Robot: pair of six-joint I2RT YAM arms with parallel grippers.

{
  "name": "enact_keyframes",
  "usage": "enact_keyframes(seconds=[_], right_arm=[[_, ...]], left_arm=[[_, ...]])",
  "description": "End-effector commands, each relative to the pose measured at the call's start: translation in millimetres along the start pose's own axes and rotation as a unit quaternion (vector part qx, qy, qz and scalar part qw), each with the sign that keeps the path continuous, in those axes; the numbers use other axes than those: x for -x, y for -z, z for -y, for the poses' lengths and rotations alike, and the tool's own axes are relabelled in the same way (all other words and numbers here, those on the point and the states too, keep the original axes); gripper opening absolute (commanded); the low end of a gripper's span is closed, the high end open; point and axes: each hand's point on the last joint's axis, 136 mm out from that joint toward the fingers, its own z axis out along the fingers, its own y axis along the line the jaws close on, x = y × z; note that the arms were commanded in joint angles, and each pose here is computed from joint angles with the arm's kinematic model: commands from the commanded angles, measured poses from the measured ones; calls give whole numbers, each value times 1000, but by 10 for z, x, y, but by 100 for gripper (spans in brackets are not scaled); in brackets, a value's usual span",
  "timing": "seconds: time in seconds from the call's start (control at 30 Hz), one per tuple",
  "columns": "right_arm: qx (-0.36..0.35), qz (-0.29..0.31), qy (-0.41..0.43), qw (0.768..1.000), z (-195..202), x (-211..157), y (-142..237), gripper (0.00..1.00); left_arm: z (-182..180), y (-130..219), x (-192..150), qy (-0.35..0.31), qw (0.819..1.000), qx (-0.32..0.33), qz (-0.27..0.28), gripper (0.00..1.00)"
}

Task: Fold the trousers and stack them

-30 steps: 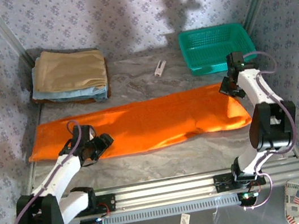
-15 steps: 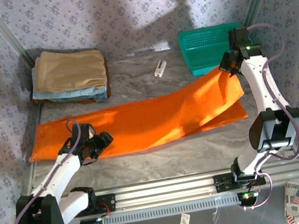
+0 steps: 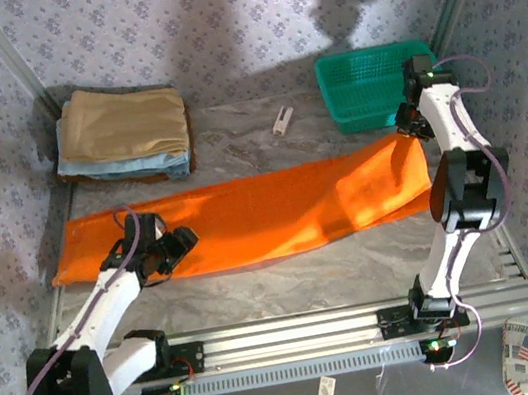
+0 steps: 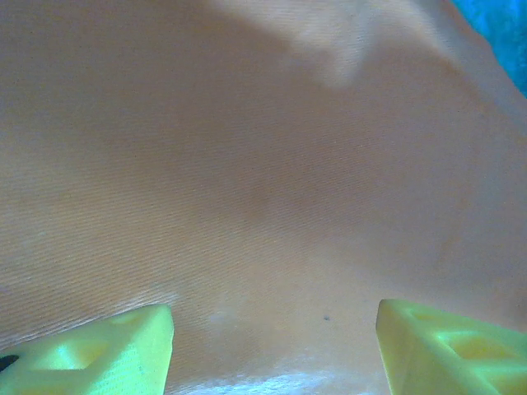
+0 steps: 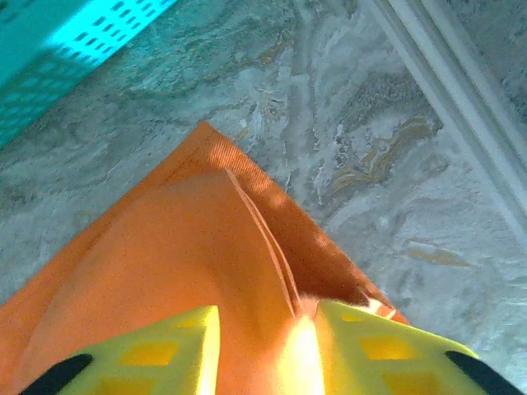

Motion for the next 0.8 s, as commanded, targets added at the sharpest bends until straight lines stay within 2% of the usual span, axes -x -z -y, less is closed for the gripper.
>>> enact_keyframes(seconds=[0.0,0.17,0.3,0.53,0.63,0.77], right_arm=[[-15,11,-13,1000,105,34,133,49],[24,33,-36,999,130,-183,347,53],[60,20,-37,997,89,-593,323,54],[79,-18,-42,996,231,-1262,87,54],[87,-30,-42,995,268,-1412,40,54],[105,-35,-44,993,275,-1505,26,54]], left_arm=[[189,110,109,-28,999,1,16,69],[685,73,203,-119,992,12,26,71],[1264,-205,187,-247,968,45,7,65],[2032,-1022,110,-433,897,74,-49,54],[2171,-1320,4,-499,859,76,-86,52],[2245,-1528,-68,-580,805,80,-96,56]])
